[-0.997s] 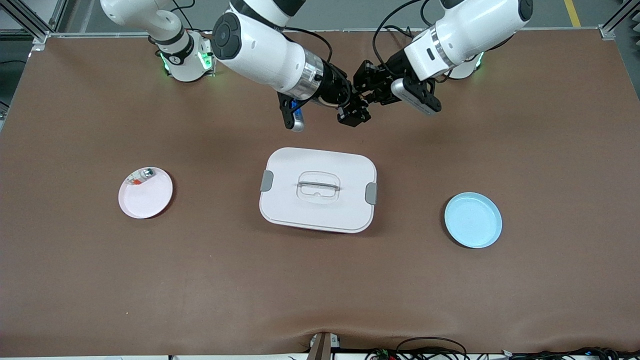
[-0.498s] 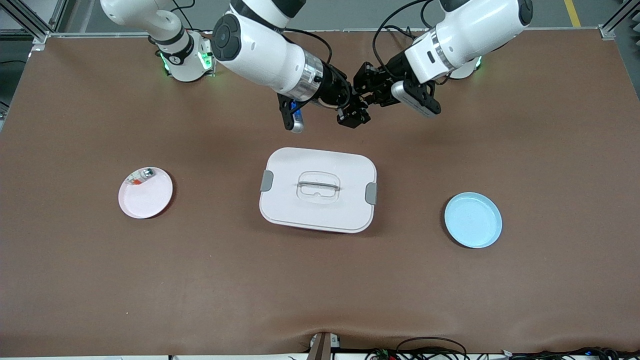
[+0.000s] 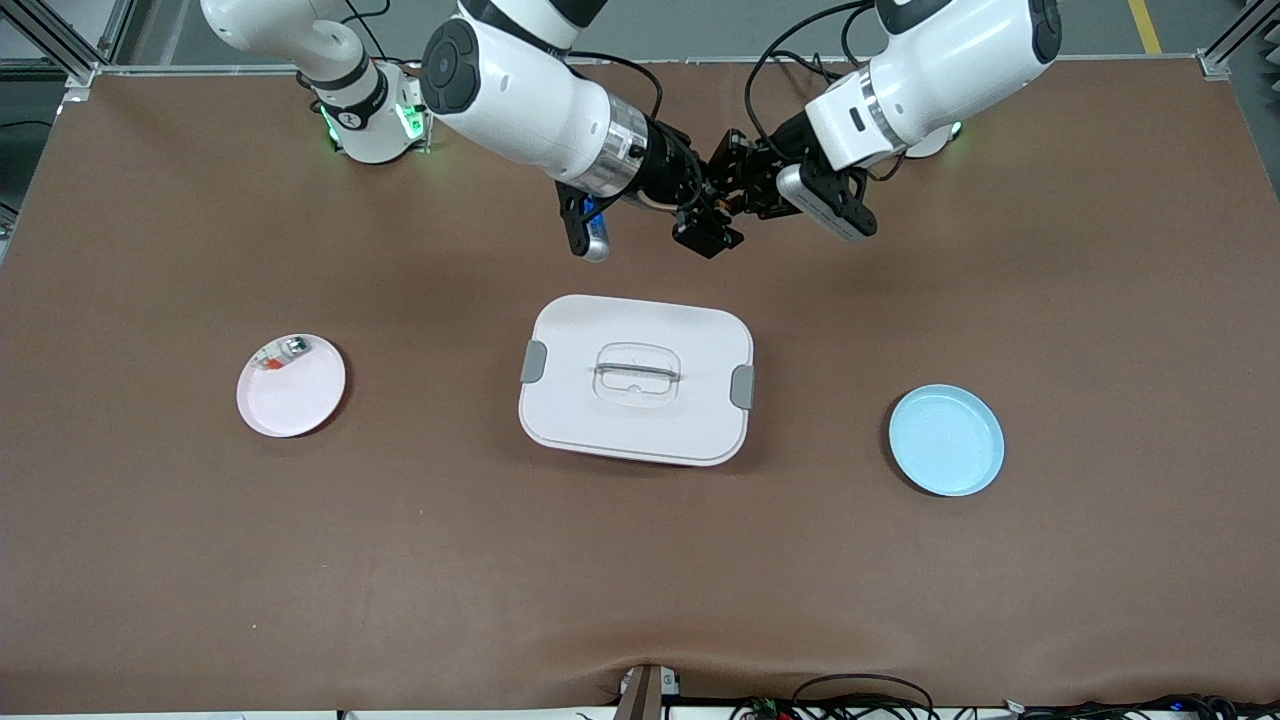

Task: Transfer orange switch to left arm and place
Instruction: 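Grasp the switch with the left gripper and open the right gripper, then carry the switch to the blue plate while the right gripper withdraws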

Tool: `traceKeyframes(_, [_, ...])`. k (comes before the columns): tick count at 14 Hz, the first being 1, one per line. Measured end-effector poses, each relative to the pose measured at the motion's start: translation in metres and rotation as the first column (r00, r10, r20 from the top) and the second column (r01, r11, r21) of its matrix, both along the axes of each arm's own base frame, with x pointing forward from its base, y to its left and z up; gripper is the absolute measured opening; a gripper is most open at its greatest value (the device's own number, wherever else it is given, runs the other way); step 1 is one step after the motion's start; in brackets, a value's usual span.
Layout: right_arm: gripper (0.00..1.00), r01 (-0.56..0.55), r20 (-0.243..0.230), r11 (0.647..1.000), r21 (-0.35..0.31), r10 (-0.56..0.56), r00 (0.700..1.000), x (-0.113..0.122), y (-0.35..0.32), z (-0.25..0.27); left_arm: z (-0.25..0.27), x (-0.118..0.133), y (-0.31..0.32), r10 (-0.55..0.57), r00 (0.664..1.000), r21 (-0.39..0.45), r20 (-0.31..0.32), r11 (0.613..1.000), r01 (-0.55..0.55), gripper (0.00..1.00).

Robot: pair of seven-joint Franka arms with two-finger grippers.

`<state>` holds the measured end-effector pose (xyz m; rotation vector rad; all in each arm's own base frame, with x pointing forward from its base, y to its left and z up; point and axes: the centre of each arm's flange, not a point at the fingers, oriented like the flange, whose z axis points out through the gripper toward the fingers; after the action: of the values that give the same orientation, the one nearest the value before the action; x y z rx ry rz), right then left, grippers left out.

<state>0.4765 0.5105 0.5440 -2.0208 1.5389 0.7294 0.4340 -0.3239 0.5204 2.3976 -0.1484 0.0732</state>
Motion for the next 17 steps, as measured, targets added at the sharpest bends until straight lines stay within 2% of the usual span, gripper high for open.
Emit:
traceKeyframes(3, [1.0, -0.001, 0.0, 1.0, 0.0, 0.001, 1.0, 0.0, 0.0, 0.001, -0.002, 0.009, 0.014, -0.015, 0.999, 0.05, 0.042, 0.999, 0.013, 0.33])
traceKeyframes(6, [1.0, 0.004, 0.006, 1.0, 0.004, -0.004, 1.0, 0.002, -0.002, 0.004, -0.005, 0.027, 0.043, -0.047, 0.993, 0.135, 0.112, 0.99, 0.032, 0.33])
traceKeyframes(8, [1.0, 0.008, 0.011, 1.0, 0.008, -0.008, 1.0, 0.007, -0.006, 0.012, -0.011, 0.04, 0.072, -0.109, 0.984, 0.202, 0.139, 0.976, 0.08, 0.33])
traceKeyframes(10, [1.0, -0.006, -0.006, 1.0, -0.003, 0.006, 1.0, 0.01, -0.014, 0.017, -0.024, 0.054, 0.107, -0.198, 0.969, 0.259, 0.148, 0.953, 0.155, 0.33])
traceKeyframes(12, [1.0, -0.009, -0.011, 1.0, -0.004, 0.009, 1.0, 0.013, -0.025, 0.028, -0.039, 0.069, 0.144, -0.294, 0.943, 0.322, 0.156, 0.918, 0.233, 0.33])
traceKeyframes(14, [1.0, -0.014, -0.008, 1.0, -0.002, 0.014, 1.0, 0.016, -0.042, 0.043, -0.058, 0.08, 0.178, -0.4, 0.906, 0.39, 0.138, 0.863, 0.321, 0.33])
traceKeyframes(16, [1.0, -0.058, -0.002, 0.998, -0.02, 0.058, 0.998, 0.014, -0.061, 0.06, -0.083, 0.092, 0.213, -0.503, 0.856, 0.439, 0.116, 0.8, 0.41, 0.33])
traceKeyframes(17, [1.0, -0.086, 0.01, 0.995, -0.051, 0.086, 0.996, 0.012, -0.072, 0.068, -0.096, 0.099, 0.229, -0.55, 0.829, 0.456, 0.101, 0.766, 0.453, 0.33])
